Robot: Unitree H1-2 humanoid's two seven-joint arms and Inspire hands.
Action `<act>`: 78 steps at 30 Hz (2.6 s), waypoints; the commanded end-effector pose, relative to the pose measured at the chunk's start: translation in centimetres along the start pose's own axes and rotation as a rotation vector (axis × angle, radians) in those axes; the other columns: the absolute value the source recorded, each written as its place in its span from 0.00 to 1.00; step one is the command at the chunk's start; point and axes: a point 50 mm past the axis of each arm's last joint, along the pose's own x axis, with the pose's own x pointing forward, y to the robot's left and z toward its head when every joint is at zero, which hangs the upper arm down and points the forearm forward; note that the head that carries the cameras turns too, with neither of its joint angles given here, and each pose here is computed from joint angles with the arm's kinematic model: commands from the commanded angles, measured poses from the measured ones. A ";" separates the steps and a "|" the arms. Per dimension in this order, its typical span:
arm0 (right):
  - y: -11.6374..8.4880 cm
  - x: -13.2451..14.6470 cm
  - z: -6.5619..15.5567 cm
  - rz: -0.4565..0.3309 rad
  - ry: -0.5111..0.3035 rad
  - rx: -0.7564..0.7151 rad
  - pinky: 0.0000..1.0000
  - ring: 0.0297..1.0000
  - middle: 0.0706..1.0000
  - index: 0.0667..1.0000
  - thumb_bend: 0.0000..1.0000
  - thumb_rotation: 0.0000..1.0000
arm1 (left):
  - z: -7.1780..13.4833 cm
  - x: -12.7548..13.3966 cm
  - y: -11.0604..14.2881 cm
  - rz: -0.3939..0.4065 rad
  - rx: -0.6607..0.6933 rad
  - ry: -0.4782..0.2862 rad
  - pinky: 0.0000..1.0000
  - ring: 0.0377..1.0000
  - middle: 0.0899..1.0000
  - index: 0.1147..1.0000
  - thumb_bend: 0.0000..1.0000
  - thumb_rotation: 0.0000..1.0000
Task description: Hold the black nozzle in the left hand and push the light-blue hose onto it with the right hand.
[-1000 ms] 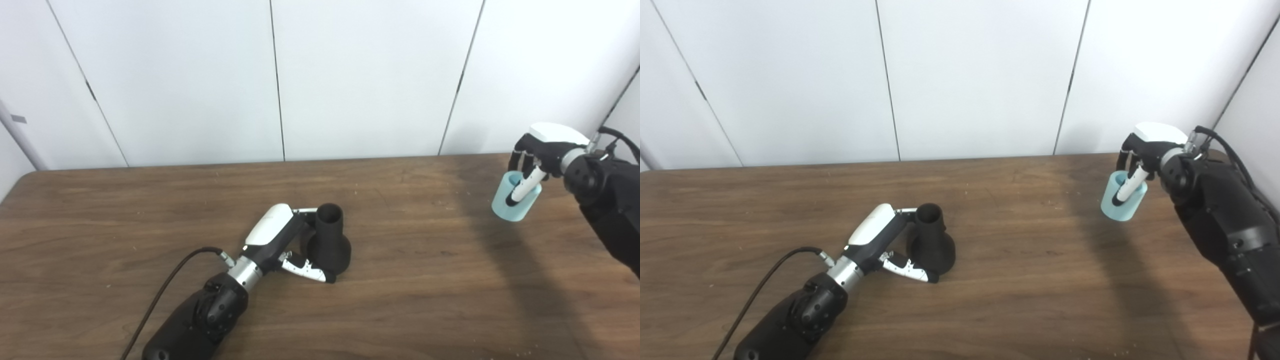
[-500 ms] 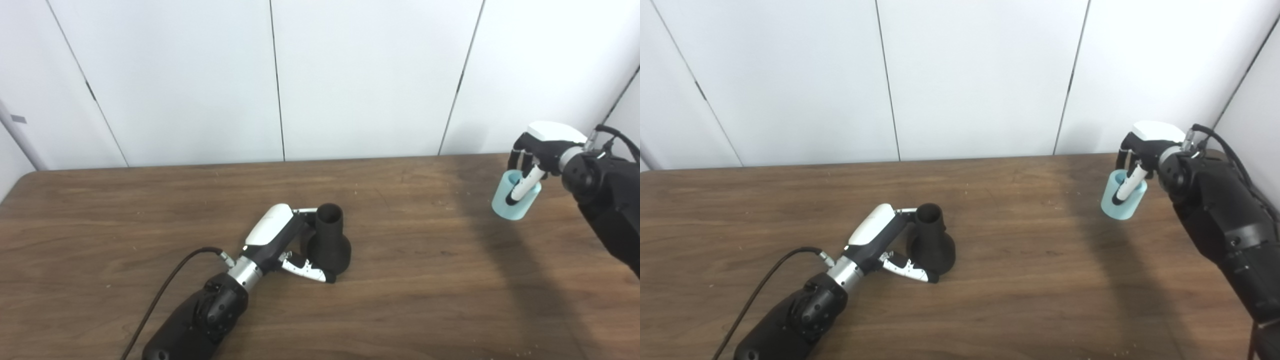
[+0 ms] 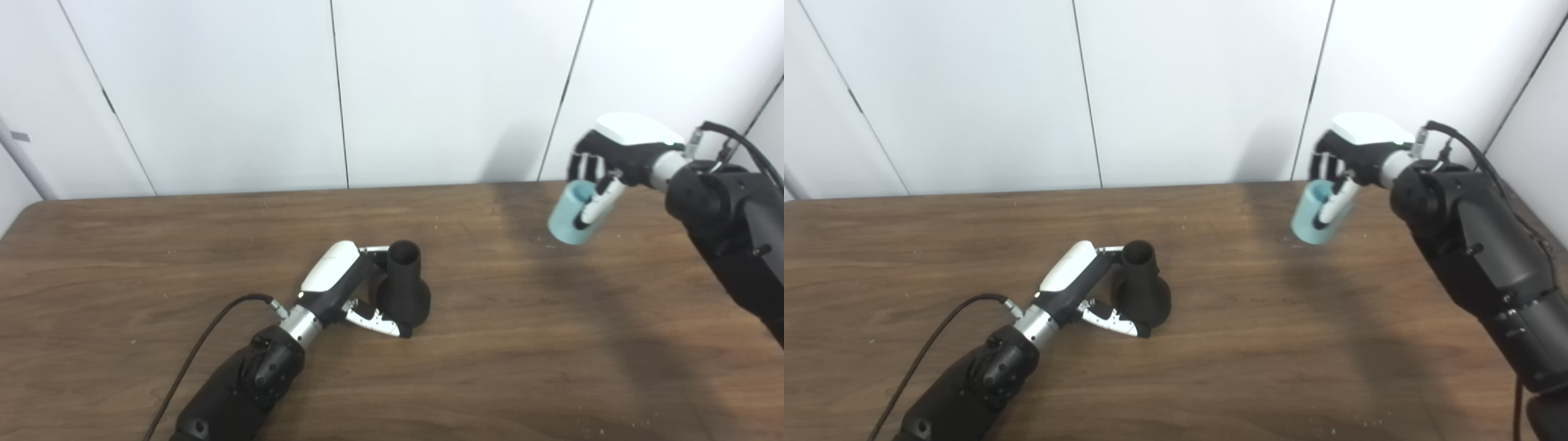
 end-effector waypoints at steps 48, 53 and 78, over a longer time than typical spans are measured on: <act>-10.5 -2.4 17.6 -0.083 -0.374 -0.099 0.18 0.24 0.38 0.47 0.53 0.00 | -1.8 -6.6 -11.0 -0.312 -0.047 0.195 0.67 0.56 0.43 0.41 0.52 0.09; -10.9 -2.5 17.2 -0.106 -0.382 -0.102 0.17 0.24 0.38 0.47 0.53 0.00 | -1.8 -6.5 -11.1 -0.312 -0.047 0.198 0.68 0.56 0.43 0.41 0.52 0.09; -10.3 -3.4 18.6 -0.037 -0.438 -0.043 0.29 0.37 0.43 0.45 0.53 0.00 | -2.1 -6.6 -11.0 -0.320 -0.049 0.206 0.68 0.56 0.43 0.41 0.52 0.09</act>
